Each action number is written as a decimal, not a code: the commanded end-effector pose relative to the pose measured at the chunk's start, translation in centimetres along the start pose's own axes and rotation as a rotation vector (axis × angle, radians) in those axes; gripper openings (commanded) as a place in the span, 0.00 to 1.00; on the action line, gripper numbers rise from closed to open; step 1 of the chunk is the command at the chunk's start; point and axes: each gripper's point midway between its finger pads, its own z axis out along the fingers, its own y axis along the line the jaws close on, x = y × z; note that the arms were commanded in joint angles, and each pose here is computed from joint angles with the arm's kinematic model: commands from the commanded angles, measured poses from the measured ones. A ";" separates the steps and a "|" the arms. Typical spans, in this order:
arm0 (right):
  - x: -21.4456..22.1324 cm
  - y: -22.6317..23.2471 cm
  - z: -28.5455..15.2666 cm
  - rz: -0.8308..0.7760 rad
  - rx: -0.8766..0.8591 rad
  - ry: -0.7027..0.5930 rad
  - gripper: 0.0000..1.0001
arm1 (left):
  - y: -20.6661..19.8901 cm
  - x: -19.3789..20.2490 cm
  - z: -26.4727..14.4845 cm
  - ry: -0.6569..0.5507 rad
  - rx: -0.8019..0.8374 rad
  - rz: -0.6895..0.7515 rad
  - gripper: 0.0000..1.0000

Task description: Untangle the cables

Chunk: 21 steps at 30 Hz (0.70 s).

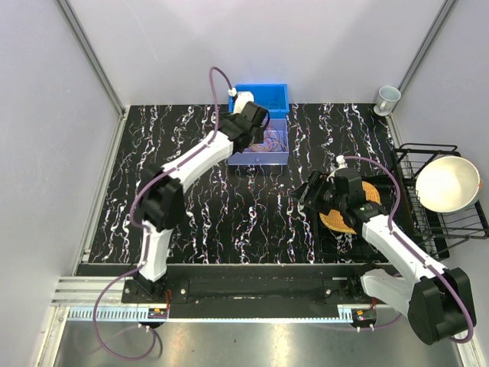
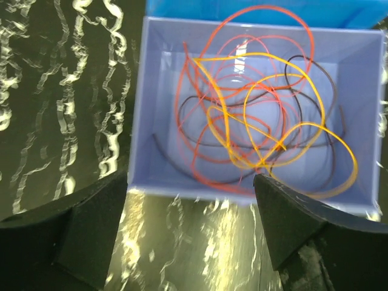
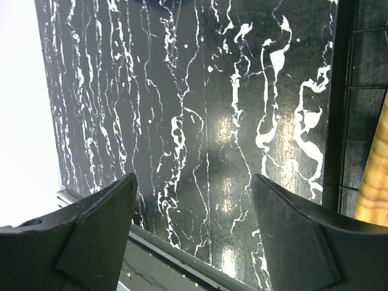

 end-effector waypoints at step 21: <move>-2.2 3.7 1.2 -0.051 -0.024 -0.046 0.81 | 20.2 5.2 -12.7 -0.239 -0.206 -0.063 0.89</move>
